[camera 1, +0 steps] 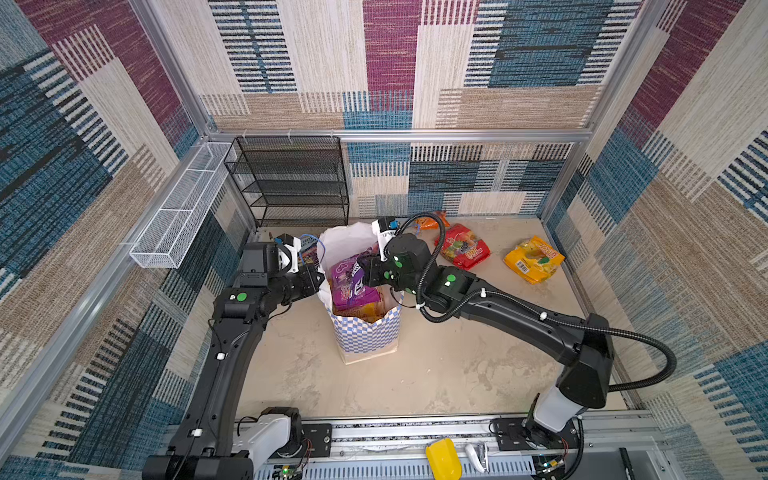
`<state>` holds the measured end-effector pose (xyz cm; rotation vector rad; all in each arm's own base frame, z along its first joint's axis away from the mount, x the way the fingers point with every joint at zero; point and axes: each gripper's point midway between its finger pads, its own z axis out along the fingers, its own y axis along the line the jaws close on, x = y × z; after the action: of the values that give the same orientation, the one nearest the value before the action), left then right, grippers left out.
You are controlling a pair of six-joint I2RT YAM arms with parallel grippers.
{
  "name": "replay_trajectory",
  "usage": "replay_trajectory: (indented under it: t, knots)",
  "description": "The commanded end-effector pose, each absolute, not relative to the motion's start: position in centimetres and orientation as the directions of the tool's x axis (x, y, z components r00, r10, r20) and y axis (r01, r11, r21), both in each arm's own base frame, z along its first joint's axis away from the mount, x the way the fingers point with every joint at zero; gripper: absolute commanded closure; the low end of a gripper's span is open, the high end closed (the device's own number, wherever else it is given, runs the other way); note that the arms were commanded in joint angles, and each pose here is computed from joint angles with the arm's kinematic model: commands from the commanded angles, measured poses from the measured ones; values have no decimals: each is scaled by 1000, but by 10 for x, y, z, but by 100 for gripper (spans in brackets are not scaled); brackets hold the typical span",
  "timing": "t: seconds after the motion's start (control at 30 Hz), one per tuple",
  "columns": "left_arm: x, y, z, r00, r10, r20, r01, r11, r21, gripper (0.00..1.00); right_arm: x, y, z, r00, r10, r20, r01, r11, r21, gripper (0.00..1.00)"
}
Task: Place the snacks into the paper bag
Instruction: 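Lower the berries packet into the paper bag and open the right gripper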
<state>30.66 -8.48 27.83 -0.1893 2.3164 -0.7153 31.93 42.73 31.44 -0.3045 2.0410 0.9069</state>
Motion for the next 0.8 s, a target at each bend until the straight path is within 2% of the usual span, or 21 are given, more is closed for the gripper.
replay_trajectory:
  t: [0.0,0.4,0.5,0.6,0.7,0.77]
  knots:
    - [314,-88,291,-718,-326,-615,102,825,-556,100,324,434,309,-608,125,-784,-499,708,500,100]
    - [313,-87,292,-715,-325,-620,102,828,-551,100,344,468,268,-658,78,-749,-481,722,497,94]
    - [313,-86,292,-712,-326,-623,101,829,-550,100,345,474,263,-656,35,-754,-502,726,470,85]
    - [313,-87,291,-714,-325,-620,100,829,-550,100,338,473,281,-633,34,-773,-546,689,477,74]
    - [313,-85,292,-711,-326,-623,97,832,-547,100,330,464,303,-595,48,-802,-581,664,471,71]
    - [313,-86,293,-709,-326,-625,99,832,-546,100,327,455,317,-573,62,-817,-586,666,461,65]
